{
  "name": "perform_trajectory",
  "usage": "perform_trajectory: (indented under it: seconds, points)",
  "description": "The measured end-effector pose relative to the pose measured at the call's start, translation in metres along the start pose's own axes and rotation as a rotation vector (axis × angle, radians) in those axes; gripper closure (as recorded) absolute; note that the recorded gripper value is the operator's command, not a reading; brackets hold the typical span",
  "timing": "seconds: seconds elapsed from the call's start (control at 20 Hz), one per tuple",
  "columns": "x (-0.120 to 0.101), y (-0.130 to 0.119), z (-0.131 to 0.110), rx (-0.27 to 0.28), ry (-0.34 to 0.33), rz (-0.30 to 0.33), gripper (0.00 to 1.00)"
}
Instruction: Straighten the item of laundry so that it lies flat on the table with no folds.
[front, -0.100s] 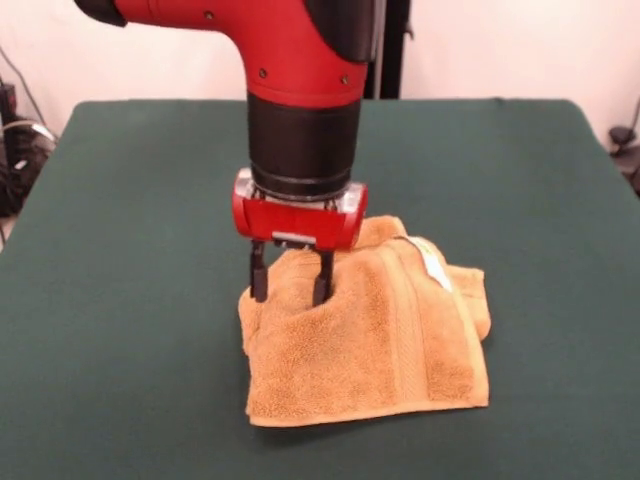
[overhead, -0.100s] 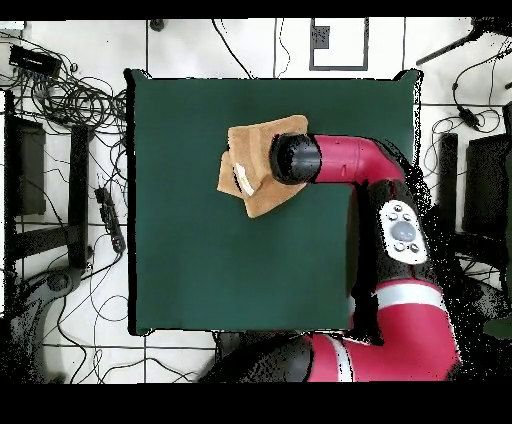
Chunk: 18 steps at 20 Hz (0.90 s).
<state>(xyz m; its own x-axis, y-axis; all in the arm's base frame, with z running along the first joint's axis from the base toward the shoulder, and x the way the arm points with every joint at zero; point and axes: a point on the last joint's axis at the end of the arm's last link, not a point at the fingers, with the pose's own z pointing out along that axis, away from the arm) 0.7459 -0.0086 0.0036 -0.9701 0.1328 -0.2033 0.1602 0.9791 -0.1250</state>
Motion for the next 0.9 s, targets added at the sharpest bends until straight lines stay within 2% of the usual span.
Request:
perform_trajectory:
  seconds: [0.25,0.35,0.65,0.9]
  points:
    - [0.01,0.027,0.04,0.081,-0.036,-0.055,0.0]
    - [0.011,0.03,0.048,0.096,-0.049,-0.059,0.0]
    - [0.002,0.034,0.049,0.132,-0.074,-0.023,0.0]
    - [-0.002,0.038,0.051,0.133,-0.071,0.024,0.0]
